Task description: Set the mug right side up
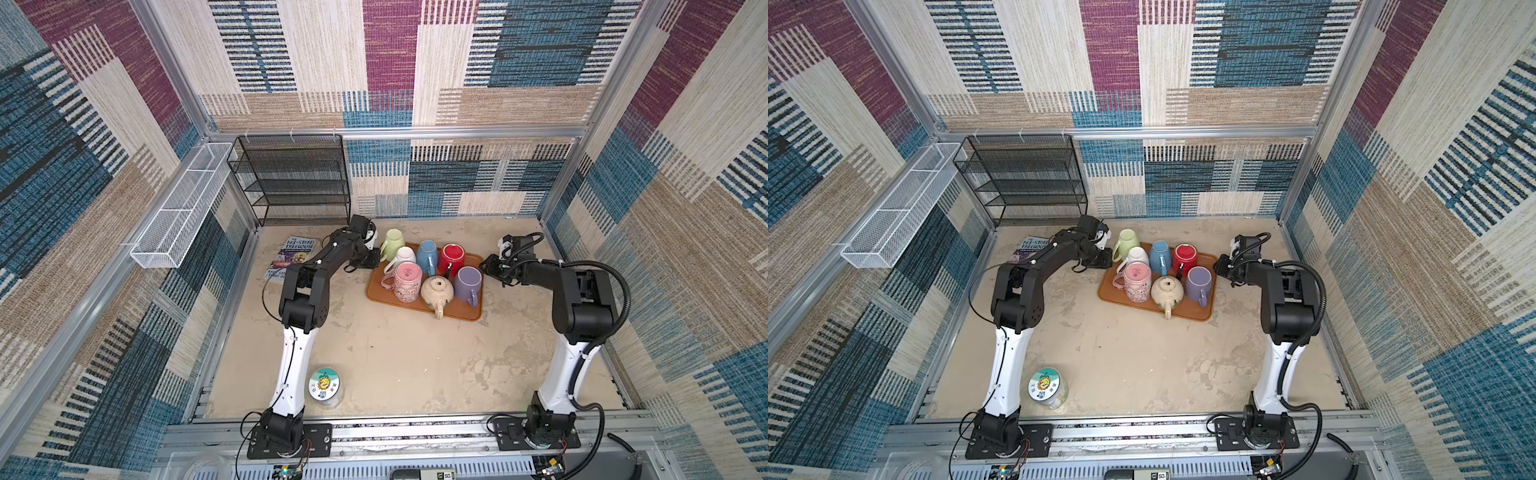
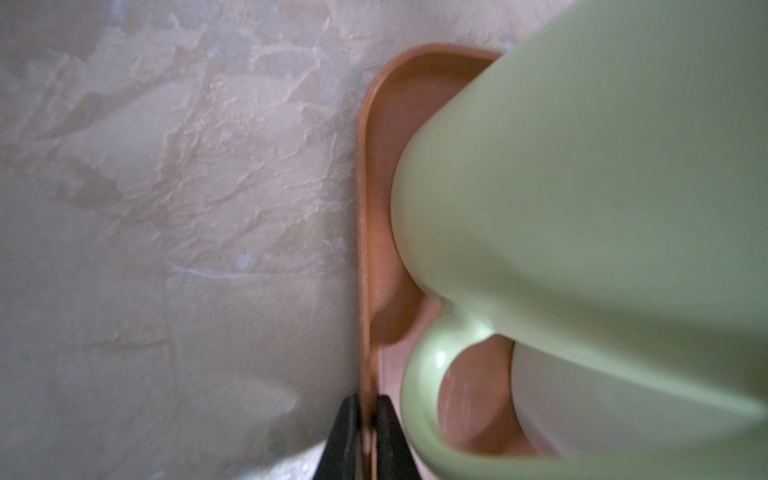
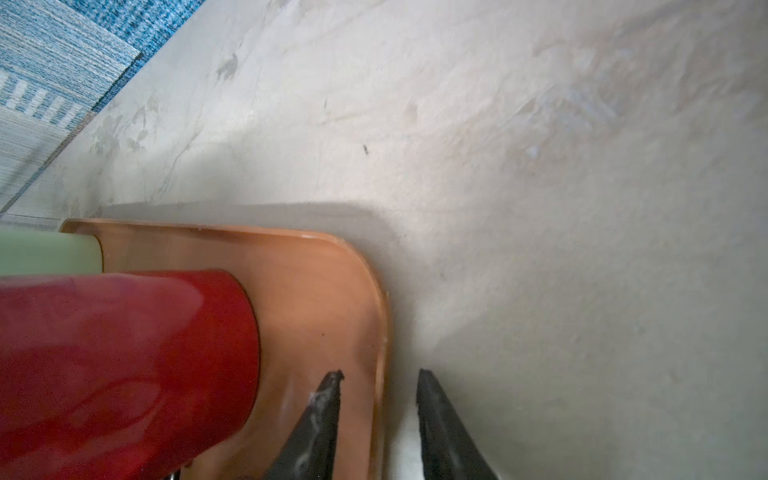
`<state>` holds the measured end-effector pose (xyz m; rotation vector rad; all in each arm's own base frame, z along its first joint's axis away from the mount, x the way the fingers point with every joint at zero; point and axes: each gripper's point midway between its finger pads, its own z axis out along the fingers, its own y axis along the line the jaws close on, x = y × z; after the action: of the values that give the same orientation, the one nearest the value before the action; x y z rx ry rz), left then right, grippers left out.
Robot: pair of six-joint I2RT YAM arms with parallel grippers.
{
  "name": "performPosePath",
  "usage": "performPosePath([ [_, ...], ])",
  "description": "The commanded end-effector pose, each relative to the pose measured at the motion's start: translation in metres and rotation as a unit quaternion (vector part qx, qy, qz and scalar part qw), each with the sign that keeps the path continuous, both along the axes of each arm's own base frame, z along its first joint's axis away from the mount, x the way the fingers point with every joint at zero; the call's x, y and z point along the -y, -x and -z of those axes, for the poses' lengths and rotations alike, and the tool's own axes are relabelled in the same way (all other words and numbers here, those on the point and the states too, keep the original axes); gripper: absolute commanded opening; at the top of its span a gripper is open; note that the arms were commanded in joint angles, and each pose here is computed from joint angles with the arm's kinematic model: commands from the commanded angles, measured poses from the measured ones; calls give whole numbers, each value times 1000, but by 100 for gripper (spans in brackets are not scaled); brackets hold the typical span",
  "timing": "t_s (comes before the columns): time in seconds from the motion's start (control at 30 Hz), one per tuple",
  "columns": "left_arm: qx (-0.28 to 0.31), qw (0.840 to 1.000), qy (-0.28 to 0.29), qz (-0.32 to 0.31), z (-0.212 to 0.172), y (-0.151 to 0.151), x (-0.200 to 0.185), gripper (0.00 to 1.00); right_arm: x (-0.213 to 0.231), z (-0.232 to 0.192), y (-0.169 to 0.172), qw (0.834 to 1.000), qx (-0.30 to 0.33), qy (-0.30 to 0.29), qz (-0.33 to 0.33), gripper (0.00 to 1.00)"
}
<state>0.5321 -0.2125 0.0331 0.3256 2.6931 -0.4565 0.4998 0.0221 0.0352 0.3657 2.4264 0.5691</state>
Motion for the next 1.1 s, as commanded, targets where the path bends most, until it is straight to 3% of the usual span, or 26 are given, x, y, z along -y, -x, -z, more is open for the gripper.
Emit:
performPosePath([
  [0.0,-18,1000,-2,-7,4,6,-1,10,-1,12,6,1000,-24,9,-1,32],
  [0.17,-23,1000,-1,-8,4,12,1,0,-3,16,8,999,-33,19,-6,23],
  [0.57,-31,999,9,-23,0,33,0,0,-13,19,19,999,-44,22,-14,0],
  [1.07,-36,997,31,-62,-5,96,-10,0,-29,18,44,998,-53,28,-35,0],
])
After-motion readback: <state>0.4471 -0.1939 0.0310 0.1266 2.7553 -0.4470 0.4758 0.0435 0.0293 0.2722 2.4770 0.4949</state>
